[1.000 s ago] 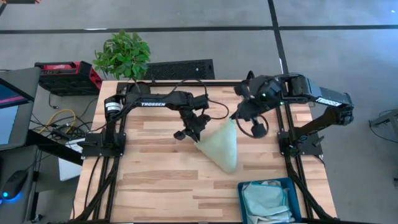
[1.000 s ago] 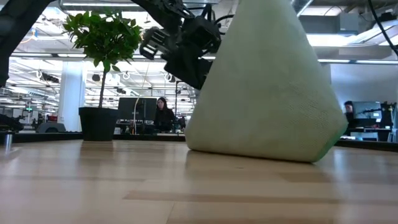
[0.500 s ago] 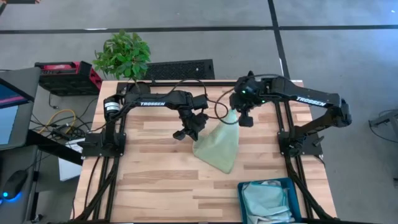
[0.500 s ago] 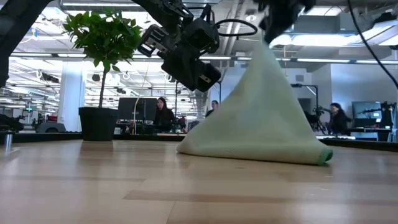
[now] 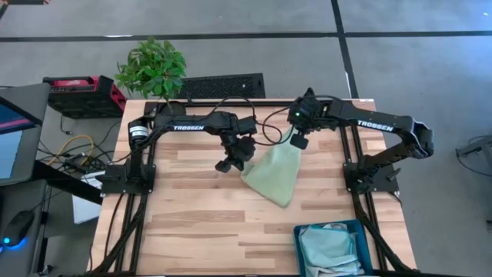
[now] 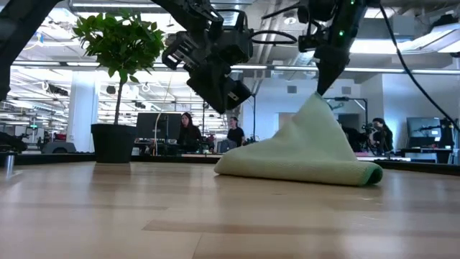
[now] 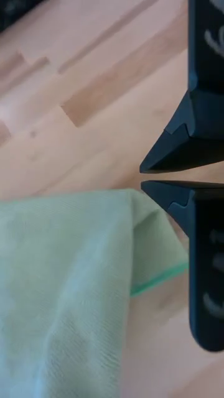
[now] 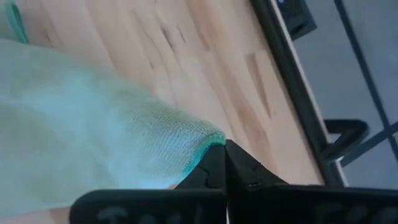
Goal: Fold microfiber towels
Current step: Fold the green microfiber cloth
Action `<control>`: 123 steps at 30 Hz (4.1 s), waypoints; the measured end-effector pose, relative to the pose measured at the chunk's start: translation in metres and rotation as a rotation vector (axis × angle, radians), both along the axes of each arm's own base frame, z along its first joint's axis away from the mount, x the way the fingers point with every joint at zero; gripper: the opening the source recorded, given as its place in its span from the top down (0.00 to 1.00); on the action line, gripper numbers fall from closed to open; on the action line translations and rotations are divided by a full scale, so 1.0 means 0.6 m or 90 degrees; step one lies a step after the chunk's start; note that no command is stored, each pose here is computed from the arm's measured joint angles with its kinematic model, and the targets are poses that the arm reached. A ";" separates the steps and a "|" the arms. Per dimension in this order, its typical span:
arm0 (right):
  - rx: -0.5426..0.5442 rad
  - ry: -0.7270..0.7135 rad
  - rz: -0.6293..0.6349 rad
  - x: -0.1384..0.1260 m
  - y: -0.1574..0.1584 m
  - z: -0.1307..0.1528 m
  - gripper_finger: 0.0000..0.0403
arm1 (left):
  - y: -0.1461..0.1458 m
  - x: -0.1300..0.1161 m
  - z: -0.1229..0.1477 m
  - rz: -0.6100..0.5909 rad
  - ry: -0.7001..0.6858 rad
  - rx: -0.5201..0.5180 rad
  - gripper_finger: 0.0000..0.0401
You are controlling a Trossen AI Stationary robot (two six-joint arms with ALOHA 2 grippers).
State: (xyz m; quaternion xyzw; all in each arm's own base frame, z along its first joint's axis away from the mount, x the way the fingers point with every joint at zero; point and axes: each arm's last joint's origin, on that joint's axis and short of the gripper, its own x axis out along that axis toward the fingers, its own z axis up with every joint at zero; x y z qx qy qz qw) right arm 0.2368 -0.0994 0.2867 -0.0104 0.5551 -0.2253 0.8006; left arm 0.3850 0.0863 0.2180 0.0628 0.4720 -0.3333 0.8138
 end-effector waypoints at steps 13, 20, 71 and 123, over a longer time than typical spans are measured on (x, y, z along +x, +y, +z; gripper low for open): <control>0.021 -0.039 -0.090 0.001 -0.001 -0.007 0.81 | 0.004 0.000 -0.002 0.026 0.018 0.041 0.95; 0.044 -0.049 -0.134 0.000 0.004 0.000 0.62 | 0.004 0.000 -0.002 0.045 0.029 0.033 0.95; 0.443 -0.054 -0.467 -0.043 -0.082 -0.182 0.55 | -0.139 -0.089 0.162 0.278 0.082 0.067 0.95; 0.128 -0.145 -0.404 -0.114 -0.096 0.043 0.99 | -0.138 -0.088 0.161 0.256 0.070 0.095 0.95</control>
